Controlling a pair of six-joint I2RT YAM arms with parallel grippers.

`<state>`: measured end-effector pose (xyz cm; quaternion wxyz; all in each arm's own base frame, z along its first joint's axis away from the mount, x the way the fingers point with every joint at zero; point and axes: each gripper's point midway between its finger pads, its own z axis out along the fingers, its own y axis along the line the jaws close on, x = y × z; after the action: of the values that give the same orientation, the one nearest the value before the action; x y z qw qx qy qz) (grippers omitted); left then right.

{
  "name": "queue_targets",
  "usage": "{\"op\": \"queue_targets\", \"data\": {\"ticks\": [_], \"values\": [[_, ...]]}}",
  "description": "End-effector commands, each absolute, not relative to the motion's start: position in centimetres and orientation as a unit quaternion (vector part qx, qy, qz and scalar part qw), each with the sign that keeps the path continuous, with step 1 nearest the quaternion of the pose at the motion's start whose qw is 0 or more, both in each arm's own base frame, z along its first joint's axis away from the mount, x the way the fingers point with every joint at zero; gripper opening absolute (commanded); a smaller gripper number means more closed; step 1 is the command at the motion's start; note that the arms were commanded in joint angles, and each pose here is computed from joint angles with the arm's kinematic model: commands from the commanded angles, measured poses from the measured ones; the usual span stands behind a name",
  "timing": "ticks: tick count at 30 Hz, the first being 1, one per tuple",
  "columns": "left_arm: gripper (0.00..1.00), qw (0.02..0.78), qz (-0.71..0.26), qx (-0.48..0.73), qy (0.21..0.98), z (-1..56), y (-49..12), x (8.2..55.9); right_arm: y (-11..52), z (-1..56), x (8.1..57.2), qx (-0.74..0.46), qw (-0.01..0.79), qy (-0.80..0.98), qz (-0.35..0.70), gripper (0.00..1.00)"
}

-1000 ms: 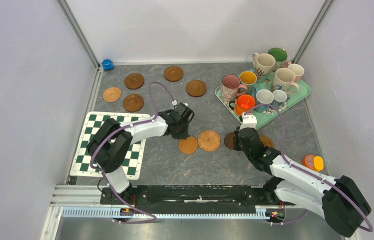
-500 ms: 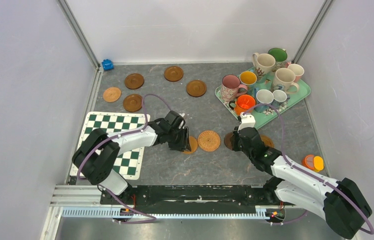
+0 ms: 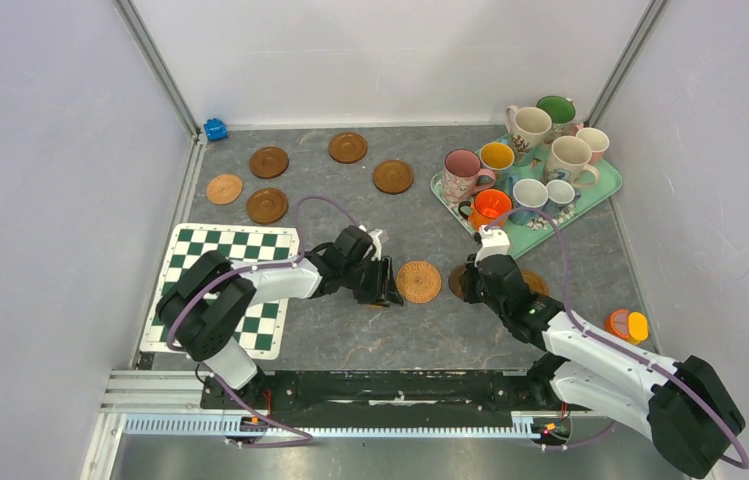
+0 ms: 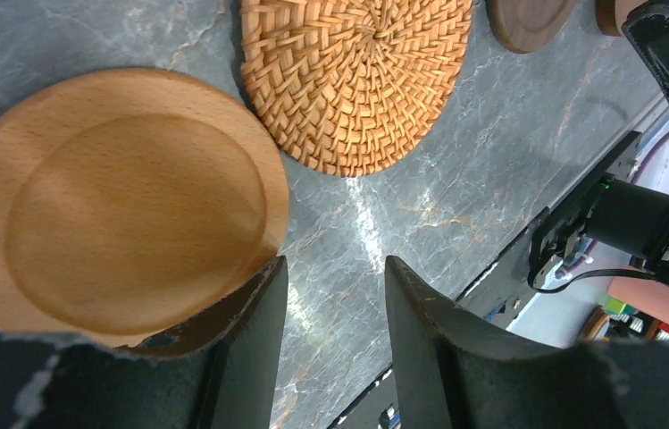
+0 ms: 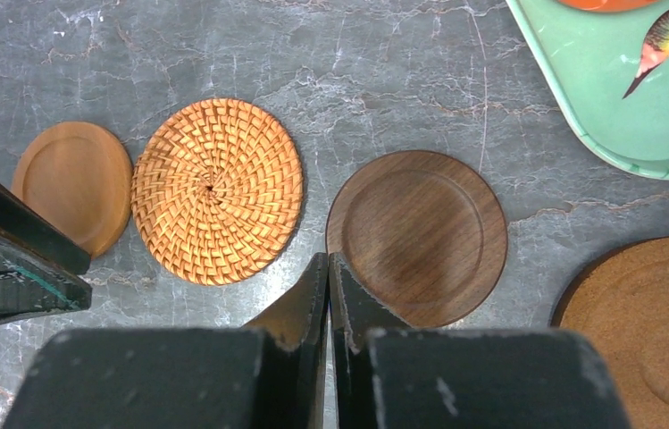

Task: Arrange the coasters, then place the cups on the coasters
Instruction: Move the coaster to the center of the board.

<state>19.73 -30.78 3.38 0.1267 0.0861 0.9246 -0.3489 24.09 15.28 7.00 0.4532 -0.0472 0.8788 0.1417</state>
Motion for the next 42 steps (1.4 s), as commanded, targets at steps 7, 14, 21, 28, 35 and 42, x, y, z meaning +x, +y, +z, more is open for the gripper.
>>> {"op": "queue_targets", "data": {"ticks": [7,14,21,28,35,42], "values": [[0.51,0.147,-0.305,0.069,0.939,1.9,-29.9,21.0,15.5,8.7,24.9,-0.050,0.474,0.867,0.146,0.05],[0.50,0.163,-0.257,0.055,0.951,1.2,-28.1,21.7,15.2,8.4,24.8,-0.040,0.471,0.870,0.142,0.08],[0.50,0.189,-0.205,0.025,0.960,1.0,-25.8,22.4,15.0,7.9,24.7,-0.036,0.465,0.874,0.134,0.08],[0.52,0.199,-0.258,0.040,0.944,4.8,-27.2,22.4,14.7,8.5,24.9,-0.031,0.476,0.869,0.132,0.10],[0.54,0.257,-0.278,0.109,0.919,11.5,-26.8,22.4,12.0,7.1,25.0,0.025,0.458,0.886,0.061,0.08],[0.56,0.349,-0.202,0.164,0.900,16.6,-21.7,22.3,6.8,6.9,24.9,0.110,0.468,0.877,-0.030,0.07]]}}
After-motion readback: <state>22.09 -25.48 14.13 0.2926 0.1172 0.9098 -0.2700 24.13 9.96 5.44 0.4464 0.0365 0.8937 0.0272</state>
